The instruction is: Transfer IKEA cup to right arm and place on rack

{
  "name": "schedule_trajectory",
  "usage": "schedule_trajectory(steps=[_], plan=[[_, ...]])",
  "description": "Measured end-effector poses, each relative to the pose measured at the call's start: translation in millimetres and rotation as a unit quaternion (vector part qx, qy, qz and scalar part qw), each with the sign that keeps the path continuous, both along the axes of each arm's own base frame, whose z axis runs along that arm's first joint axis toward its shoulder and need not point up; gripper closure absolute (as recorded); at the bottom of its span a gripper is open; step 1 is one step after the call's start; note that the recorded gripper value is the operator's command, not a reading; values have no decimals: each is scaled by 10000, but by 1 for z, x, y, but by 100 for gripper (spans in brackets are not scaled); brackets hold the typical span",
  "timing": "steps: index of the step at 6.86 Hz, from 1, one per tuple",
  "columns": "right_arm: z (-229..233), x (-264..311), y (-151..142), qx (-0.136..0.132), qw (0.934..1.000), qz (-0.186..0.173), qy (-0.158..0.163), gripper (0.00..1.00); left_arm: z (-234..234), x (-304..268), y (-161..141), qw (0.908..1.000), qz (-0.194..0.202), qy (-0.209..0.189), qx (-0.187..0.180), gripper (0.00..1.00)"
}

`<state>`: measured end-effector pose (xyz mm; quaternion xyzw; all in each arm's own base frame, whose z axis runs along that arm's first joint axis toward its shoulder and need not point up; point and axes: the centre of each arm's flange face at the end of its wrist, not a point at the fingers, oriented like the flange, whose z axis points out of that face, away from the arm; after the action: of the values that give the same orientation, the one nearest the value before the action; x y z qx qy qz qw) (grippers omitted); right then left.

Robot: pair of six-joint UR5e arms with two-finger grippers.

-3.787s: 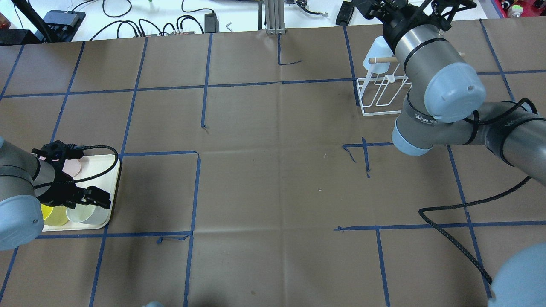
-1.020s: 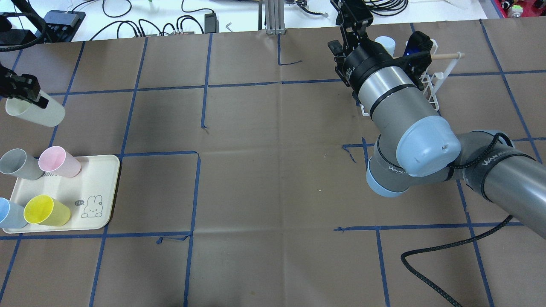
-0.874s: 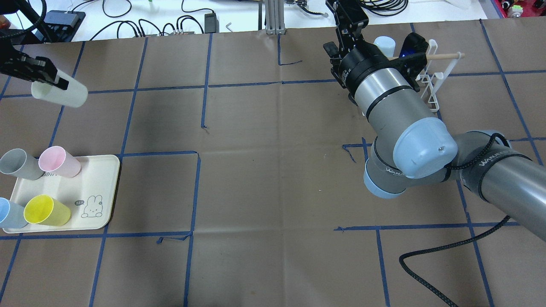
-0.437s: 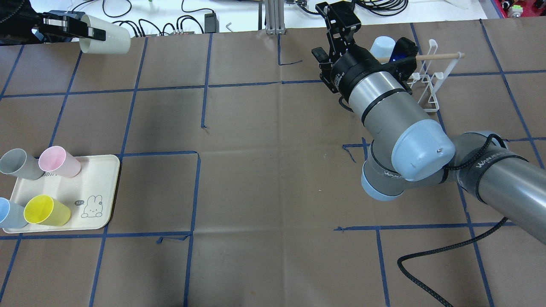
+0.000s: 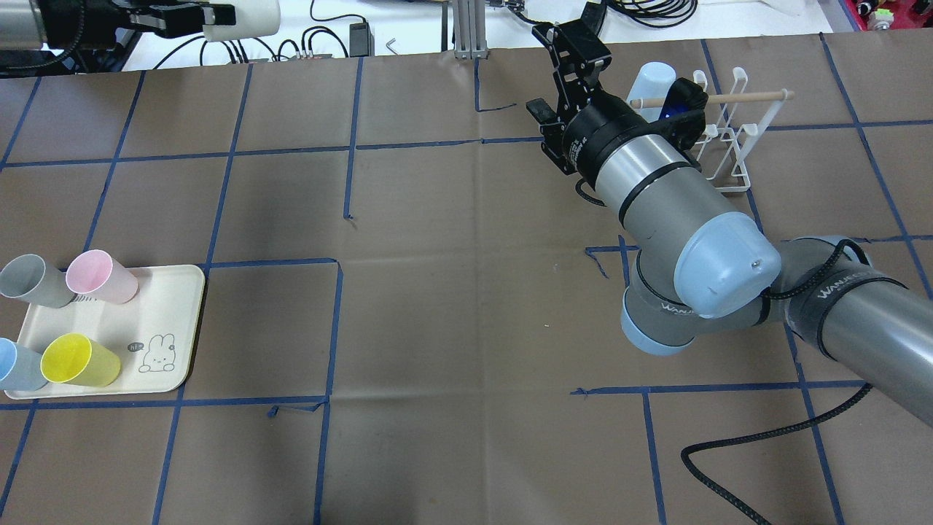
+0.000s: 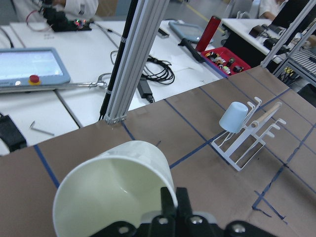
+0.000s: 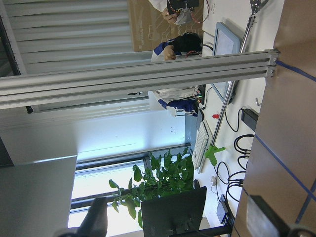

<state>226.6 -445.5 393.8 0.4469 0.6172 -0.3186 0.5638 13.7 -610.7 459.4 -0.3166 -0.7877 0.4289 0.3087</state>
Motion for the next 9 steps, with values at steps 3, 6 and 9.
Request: schedule_trajectory(steps=[3,6,9], plan=[[-2,0,-1,140,9999,-2,-2,0,-58,-58,0,9895,-701,163,-1250,100],[-7,1,-11,232,9997,-19,30,0,-108,-103,49,9825,-781,465,-1626,99],[-20,5,-25,377,9993,5,71,0,-107,-159,79,9772,-1161,592,-1678,99]])
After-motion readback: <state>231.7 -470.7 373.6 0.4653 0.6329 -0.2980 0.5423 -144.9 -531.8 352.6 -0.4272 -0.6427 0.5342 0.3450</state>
